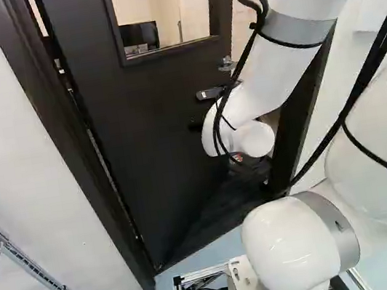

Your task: Open the door and move inside

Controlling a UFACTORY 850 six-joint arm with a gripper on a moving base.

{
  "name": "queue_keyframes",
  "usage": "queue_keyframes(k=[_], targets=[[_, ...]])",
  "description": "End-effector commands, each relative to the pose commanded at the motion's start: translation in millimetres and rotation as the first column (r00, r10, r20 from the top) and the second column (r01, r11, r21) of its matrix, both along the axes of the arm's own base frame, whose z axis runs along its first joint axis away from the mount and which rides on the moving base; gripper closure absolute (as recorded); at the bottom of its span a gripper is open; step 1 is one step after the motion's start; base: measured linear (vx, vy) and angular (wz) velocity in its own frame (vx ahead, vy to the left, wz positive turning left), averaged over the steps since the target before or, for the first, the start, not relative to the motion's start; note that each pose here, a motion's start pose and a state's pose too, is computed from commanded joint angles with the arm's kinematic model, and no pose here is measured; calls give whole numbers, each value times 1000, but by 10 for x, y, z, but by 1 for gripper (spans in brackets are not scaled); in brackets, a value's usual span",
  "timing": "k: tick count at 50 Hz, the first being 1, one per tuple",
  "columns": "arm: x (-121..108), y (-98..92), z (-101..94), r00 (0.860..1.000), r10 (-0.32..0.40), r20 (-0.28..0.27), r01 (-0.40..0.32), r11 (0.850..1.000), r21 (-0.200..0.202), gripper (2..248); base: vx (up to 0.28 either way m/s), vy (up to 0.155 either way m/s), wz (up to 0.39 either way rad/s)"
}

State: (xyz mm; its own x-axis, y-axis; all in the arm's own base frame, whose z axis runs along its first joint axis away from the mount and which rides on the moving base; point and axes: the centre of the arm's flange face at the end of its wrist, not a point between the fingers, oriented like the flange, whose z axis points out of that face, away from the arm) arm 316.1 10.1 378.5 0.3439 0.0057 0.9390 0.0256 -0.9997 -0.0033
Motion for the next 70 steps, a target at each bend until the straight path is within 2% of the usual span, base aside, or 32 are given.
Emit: queue_keyframes(k=[50,70], targets=[[0,-1,0,1000,-2,0,2,1000,1,3,26,1,-1],[118,-24,8,997,-80,-6,80,996,36,3,0,0,0]])
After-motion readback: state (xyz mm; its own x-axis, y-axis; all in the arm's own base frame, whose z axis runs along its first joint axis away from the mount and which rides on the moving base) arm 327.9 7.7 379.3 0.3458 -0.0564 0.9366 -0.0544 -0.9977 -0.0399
